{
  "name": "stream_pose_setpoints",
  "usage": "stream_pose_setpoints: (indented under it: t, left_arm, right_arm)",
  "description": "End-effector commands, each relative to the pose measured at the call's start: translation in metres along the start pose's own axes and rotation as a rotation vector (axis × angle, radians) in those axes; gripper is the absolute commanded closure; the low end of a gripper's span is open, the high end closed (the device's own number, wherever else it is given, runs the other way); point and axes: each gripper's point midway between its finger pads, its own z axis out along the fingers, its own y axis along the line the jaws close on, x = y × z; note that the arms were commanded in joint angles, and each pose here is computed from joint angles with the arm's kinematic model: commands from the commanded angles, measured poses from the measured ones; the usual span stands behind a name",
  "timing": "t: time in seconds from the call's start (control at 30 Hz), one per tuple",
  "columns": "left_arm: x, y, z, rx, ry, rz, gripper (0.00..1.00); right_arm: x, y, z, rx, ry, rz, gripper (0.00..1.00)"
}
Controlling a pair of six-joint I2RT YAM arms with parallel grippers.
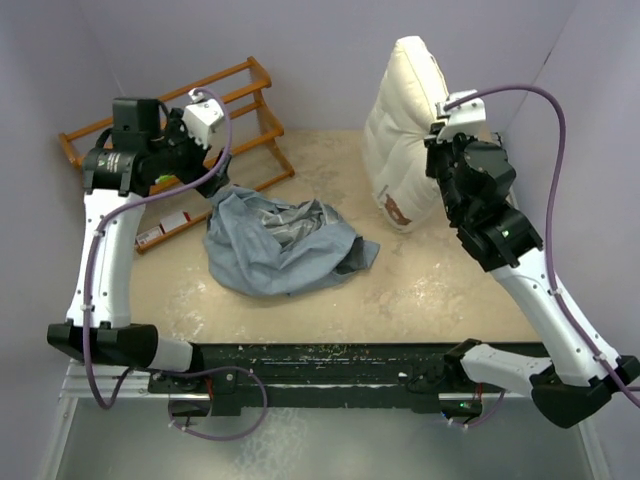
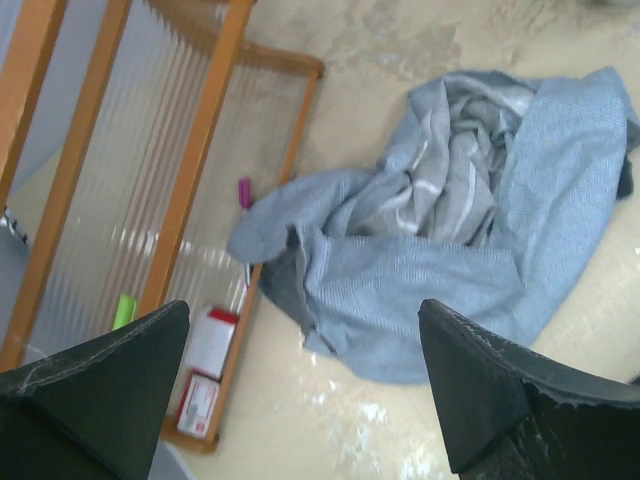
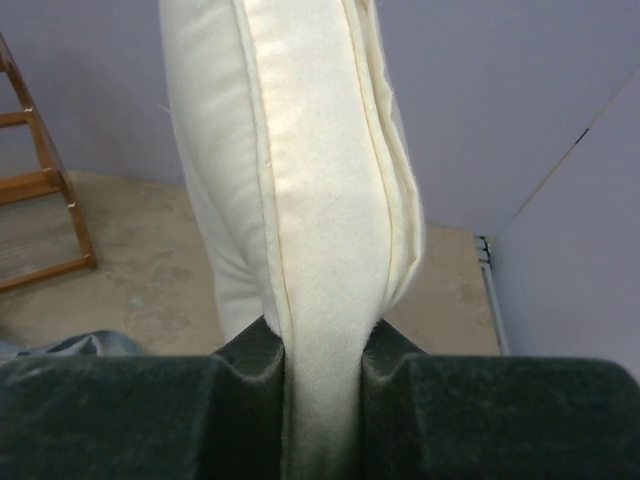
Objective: Remove the pillowcase from the pillow
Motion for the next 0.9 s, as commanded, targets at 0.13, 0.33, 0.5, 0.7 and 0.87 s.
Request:
stream_pose_setpoints:
  t: [0.13,0.33,0.5,0.7,0.87]
  left_arm:
    - [0.047,-0.030,-0.019,0.061,0.029,-0.067,0.01]
    - [0.079,-0.024,0.002,-0.040,0.013,-0.117,0.01]
    - [0.094,-0.016,0.016,-0.098,0.010,-0.147,0.01]
    - [0.106,-0.004,0.028,-0.215,-0.088,-0.157,0.01]
    - [0.124,-0.002,0.036,-0.297,-0.167,-0.148,0.01]
  right_arm:
    - [-0.055,0.016,0.007,-0.013,-0.169,-0.011,1.00]
    - [0.059,0.156,-0.014,-0.351,0.047,-0.133,1.00]
    - [0.146,0.225,-0.054,-0.542,0.232,-0.028,0.50]
    - [0.173,0.180,-0.064,-0.273,0.303,0.307,0.00]
    - [0.169,0.133,-0.070,-0.110,0.259,0.395,0.00]
